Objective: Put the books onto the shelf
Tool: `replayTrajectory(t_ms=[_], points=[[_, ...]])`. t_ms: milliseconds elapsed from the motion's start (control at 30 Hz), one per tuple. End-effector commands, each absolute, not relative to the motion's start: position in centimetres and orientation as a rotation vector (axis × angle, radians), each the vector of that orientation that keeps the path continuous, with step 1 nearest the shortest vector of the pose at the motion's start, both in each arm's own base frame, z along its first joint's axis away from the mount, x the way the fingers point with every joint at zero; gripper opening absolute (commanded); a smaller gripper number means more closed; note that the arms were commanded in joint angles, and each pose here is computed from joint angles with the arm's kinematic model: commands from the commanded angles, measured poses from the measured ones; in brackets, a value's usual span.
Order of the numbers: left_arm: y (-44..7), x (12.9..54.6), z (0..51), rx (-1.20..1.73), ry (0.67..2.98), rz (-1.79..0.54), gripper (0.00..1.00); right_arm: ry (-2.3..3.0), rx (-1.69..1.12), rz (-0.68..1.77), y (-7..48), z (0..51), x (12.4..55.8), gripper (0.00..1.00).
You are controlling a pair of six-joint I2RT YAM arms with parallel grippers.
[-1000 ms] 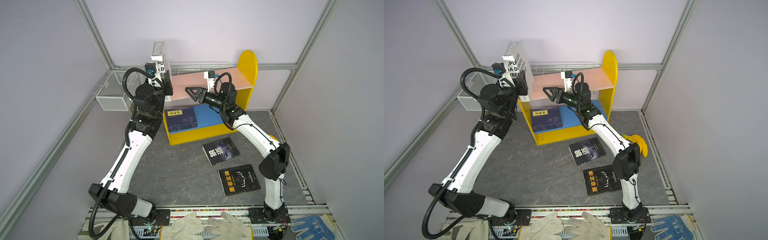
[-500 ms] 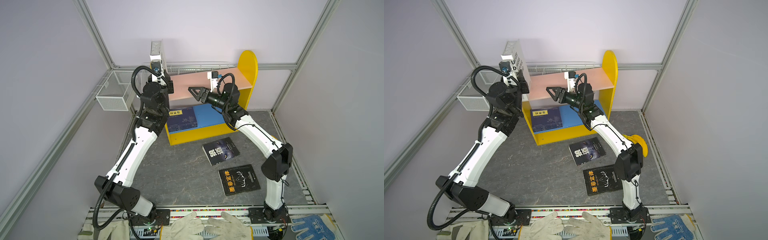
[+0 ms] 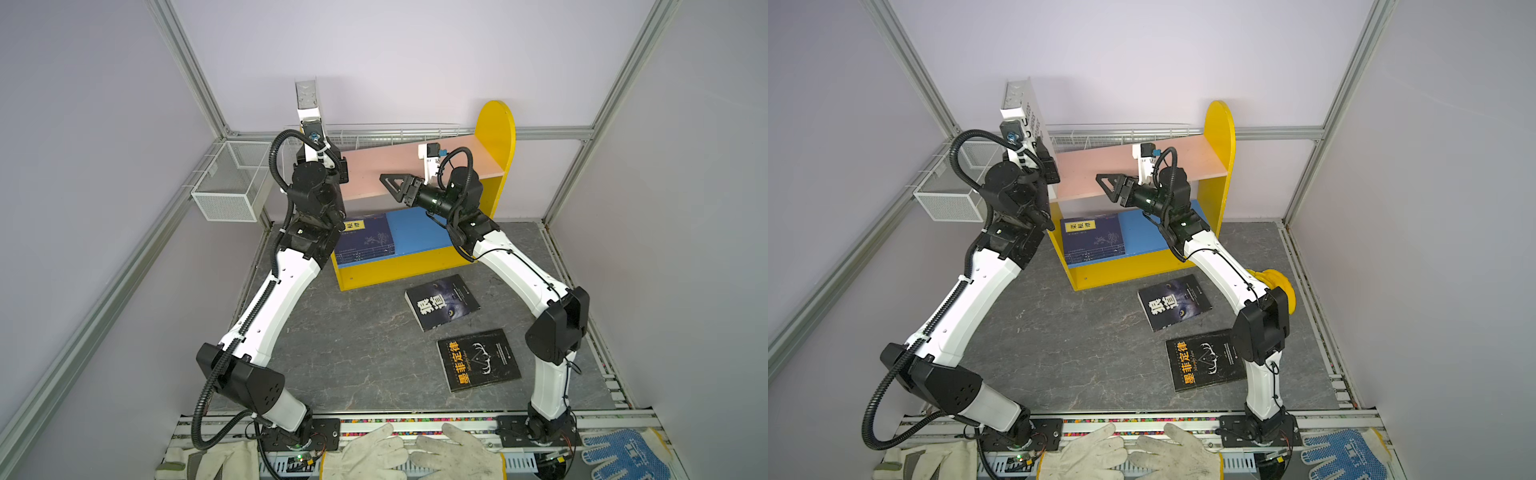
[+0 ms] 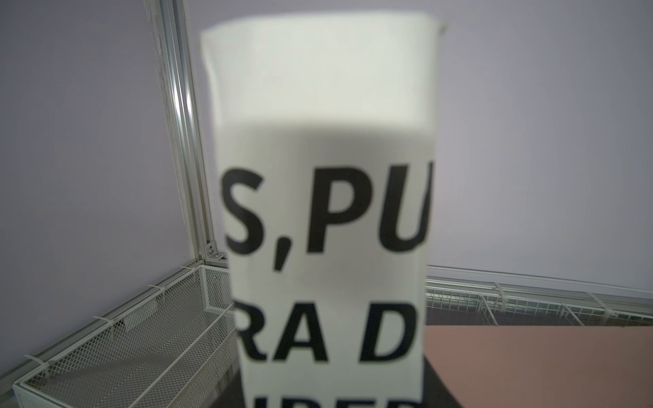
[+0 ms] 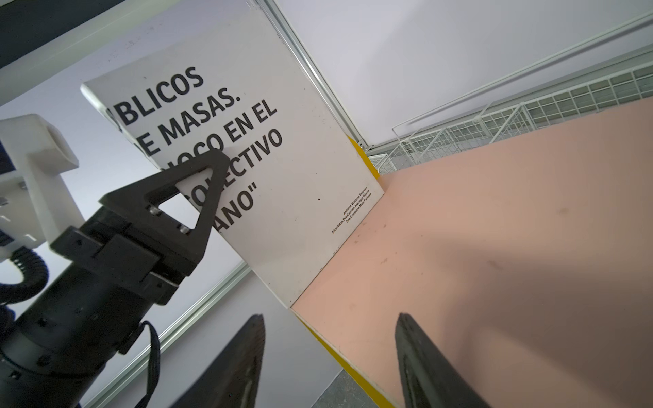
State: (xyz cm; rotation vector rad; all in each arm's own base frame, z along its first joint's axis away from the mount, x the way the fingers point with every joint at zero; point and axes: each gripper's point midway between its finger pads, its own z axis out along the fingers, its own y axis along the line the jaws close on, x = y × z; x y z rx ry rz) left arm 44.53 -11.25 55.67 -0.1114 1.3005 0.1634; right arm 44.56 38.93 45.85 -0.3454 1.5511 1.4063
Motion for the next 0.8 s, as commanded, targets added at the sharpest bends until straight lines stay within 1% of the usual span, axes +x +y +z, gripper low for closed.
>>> replayTrajectory(t_ms=[0, 100, 267, 533, 667, 767], points=[[-9.7, 44.2, 56.6, -0.162, 1.287, 0.219, 0.51, 1.588, -0.298, 1.377, 37.8, 45.1, 45.2, 0.62], [-9.7, 44.1, 56.7, -0.164, 1.289, 0.215, 0.54, 1.585, -0.299, 1.376, 37.7, 45.2, 45.0, 0.62], [-9.8, 44.3, 56.8, -0.160, 1.288, 0.220, 0.54, 1.583, -0.300, 1.373, 37.4, 45.4, 44.8, 0.62], [-10.0, 44.7, 56.3, -0.142, 1.304, 0.240, 0.57, 1.586, -0.295, 1.356, 37.0, 45.4, 44.6, 0.62], [-10.2, 44.6, 56.4, -0.139, 1.306, 0.234, 0.63, 1.587, -0.292, 1.350, 36.8, 45.4, 44.5, 0.63], [-10.2, 44.0, 56.8, -0.140, 1.295, 0.226, 0.72, 1.584, -0.290, 1.342, 36.5, 45.6, 44.5, 0.63]])
